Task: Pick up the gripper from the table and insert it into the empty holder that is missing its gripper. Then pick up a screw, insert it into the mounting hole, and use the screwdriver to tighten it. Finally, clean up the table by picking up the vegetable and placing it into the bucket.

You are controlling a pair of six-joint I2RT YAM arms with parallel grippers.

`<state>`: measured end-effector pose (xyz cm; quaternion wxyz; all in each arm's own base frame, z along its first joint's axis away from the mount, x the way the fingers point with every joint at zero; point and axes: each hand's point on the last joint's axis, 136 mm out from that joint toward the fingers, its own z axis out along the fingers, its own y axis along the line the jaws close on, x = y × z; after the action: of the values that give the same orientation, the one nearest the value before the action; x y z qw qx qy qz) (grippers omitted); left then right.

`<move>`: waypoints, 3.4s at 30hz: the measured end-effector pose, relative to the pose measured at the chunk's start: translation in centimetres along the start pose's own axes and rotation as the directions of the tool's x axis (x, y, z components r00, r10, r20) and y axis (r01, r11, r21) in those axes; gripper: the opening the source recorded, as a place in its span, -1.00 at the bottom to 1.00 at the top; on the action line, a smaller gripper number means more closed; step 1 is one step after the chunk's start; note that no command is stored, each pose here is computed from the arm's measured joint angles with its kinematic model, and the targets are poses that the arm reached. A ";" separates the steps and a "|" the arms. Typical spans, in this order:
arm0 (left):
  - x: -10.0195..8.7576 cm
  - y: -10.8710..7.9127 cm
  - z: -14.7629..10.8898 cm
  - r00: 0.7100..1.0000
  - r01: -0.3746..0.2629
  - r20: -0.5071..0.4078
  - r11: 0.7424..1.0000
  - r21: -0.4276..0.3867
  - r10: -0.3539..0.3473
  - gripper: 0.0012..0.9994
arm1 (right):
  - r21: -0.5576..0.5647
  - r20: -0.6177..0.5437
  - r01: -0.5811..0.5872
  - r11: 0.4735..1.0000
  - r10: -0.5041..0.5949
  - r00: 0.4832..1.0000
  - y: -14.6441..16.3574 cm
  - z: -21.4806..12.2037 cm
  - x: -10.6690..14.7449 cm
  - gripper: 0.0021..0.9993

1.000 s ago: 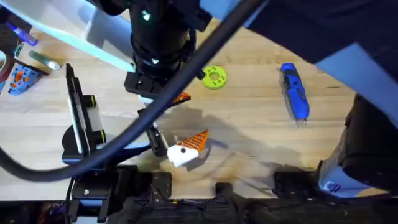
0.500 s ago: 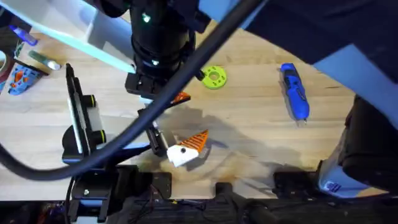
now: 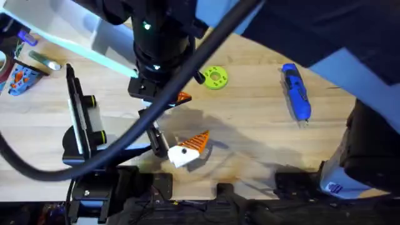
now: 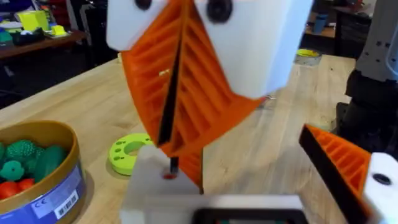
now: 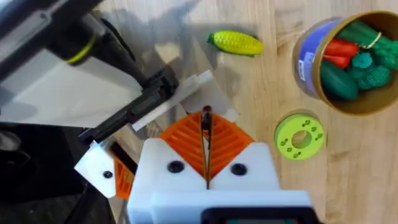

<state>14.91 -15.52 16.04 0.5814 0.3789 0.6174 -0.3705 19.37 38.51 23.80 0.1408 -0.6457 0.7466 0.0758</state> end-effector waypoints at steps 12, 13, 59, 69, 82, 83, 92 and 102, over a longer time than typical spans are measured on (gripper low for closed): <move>0.0 0.0 0.0 1.000 0.000 0.000 1.000 0.000 0.000 0.97 | 0.006 0.016 0.001 1.000 -0.001 1.000 -0.1 0.0 -0.4 -0.99; 0.0 0.0 0.0 1.000 0.000 0.000 1.000 0.000 0.000 0.97 | 0.006 0.015 0.001 1.000 -0.001 1.000 -0.1 0.0 -0.4 -0.99; 0.0 0.0 0.0 1.000 0.000 0.000 1.000 0.000 0.000 0.97 | -0.004 -0.012 0.000 1.000 0.000 1.000 0.0 1.5 0.1 -0.99; 0.0 0.0 0.0 1.000 0.020 -0.001 1.000 0.002 -0.020 0.97 | -0.006 -0.030 -0.001 1.000 0.001 1.000 0.0 2.2 0.5 -0.99; 0.0 0.0 0.0 1.000 0.026 -0.001 1.000 0.002 -0.026 0.97 | -0.005 -0.027 -0.003 1.000 0.003 1.000 -0.1 2.3 0.5 -0.99; 0.0 0.0 0.0 1.000 0.026 -0.001 1.000 0.002 -0.026 0.97 | -0.005 -0.027 -0.004 1.000 0.003 1.000 -0.1 2.3 0.5 -0.99; 0.0 0.0 0.0 1.000 0.026 -0.001 1.000 0.002 -0.026 0.97 | -0.004 -0.027 -0.006 1.000 0.006 1.000 -0.2 2.3 0.5 -0.99; 0.0 0.0 0.0 1.000 0.026 -0.001 1.000 0.002 -0.026 0.97 | -0.001 -0.028 -0.015 1.000 0.015 0.999 -0.3 2.3 0.5 -0.48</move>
<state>14.88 -15.53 16.01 0.5758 0.3719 0.6221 -0.3784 19.87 38.62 21.48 0.1294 -0.6413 0.7532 0.0683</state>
